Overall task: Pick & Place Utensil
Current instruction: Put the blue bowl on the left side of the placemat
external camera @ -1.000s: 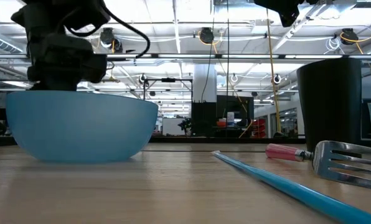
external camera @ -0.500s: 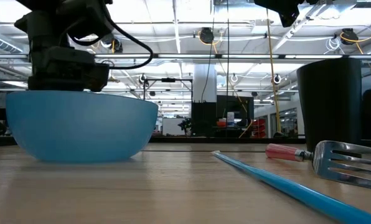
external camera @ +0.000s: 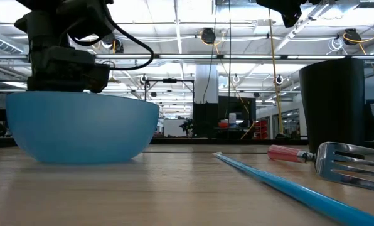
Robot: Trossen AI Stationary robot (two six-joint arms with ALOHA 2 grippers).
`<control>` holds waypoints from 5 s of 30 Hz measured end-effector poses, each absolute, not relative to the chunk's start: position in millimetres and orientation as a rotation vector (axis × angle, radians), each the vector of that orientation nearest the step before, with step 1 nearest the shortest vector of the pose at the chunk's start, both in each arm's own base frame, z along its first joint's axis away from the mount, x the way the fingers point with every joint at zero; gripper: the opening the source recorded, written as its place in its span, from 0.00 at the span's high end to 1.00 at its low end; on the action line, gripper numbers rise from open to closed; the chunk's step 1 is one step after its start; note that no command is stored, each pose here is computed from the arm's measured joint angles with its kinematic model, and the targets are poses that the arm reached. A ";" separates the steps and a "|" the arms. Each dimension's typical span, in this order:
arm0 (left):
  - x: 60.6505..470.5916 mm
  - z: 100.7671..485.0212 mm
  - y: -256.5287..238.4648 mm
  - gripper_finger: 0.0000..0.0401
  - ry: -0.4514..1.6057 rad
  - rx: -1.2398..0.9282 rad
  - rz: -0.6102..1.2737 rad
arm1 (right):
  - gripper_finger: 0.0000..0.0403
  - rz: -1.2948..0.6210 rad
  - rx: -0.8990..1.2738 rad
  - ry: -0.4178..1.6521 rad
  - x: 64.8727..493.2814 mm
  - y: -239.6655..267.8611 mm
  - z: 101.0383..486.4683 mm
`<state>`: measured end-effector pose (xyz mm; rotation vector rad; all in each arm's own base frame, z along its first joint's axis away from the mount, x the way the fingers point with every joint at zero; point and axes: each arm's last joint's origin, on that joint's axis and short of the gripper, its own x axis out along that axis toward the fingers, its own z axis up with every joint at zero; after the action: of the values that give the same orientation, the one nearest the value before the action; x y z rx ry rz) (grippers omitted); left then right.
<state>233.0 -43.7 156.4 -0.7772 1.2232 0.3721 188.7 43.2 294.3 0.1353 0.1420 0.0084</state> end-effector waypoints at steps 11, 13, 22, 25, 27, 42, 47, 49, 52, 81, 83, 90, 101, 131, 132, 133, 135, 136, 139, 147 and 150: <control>233.0 156.4 -43.7 0.93 1.224 -0.766 0.363 | 0.47 0.008 0.135 0.142 188.7 43.2 294.3; 233.1 156.6 -43.7 0.96 1.223 -0.764 0.361 | 0.47 0.008 0.135 0.142 188.7 43.2 294.3; 233.2 156.6 -43.6 0.93 1.220 -0.757 0.364 | 0.47 0.006 0.135 0.142 188.7 43.1 294.3; 233.2 156.6 -43.5 0.90 1.219 -0.756 0.366 | 0.47 0.006 0.135 0.142 188.7 43.1 294.3; 233.2 156.6 -43.5 0.90 1.219 -0.756 0.367 | 0.47 0.006 0.135 0.142 188.7 43.2 294.3; 233.1 156.6 -43.5 0.92 1.219 -0.756 0.366 | 0.47 0.006 0.135 0.142 188.7 43.2 294.3; 233.2 156.6 -43.5 0.97 1.218 -0.756 0.366 | 0.47 0.005 0.135 0.142 188.7 43.1 294.3; 233.1 156.6 -43.5 0.98 1.218 -0.756 0.367 | 0.47 0.005 0.135 0.142 188.7 43.1 294.3; 233.2 156.7 -43.5 0.95 1.218 -0.756 0.366 | 0.47 0.005 0.135 0.142 188.7 43.1 294.3; 241.9 160.7 -46.4 0.98 1.153 -0.785 0.267 | 0.47 0.004 0.133 0.150 188.5 43.1 293.5; 243.6 161.6 -46.8 0.98 1.137 -0.795 0.252 | 0.47 0.004 0.133 0.150 188.6 43.1 293.5; 252.7 169.8 -42.1 0.97 1.026 -0.838 0.204 | 0.47 0.004 0.133 0.149 188.6 43.1 293.6; 255.2 197.5 -22.8 0.98 0.818 -0.837 0.153 | 0.47 0.002 0.157 0.158 188.5 43.1 292.7; 255.0 217.7 74.0 0.96 0.481 -0.769 0.341 | 0.47 -0.026 0.161 0.160 188.4 42.3 292.2; 254.1 217.9 77.5 0.97 0.475 -0.766 0.351 | 0.47 -0.036 0.160 0.159 188.4 42.0 292.2; 253.2 218.3 81.1 0.98 0.466 -0.761 0.361 | 0.47 -0.044 0.160 0.158 188.4 41.8 292.2; 251.3 219.3 88.5 0.98 0.446 -0.760 0.382 | 0.47 -0.045 0.160 0.157 188.4 41.7 292.3; 250.3 219.8 92.4 0.97 0.435 -0.761 0.394 | 0.47 -0.046 0.159 0.157 188.4 41.7 292.3; 245.8 219.9 103.7 0.95 0.417 -0.770 0.436 | 0.47 -0.046 0.159 0.157 188.4 41.7 292.3; 238.8 221.4 121.4 0.96 0.371 -0.773 0.504 | 0.47 -0.046 0.159 0.157 188.4 41.7 292.3; 236.9 221.2 125.1 0.95 0.365 -0.773 0.528 | 0.47 -0.046 0.159 0.157 188.4 41.7 292.3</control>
<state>236.9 125.1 221.2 -0.7734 0.3654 0.5282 188.4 41.7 292.3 0.1594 0.1571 -0.0464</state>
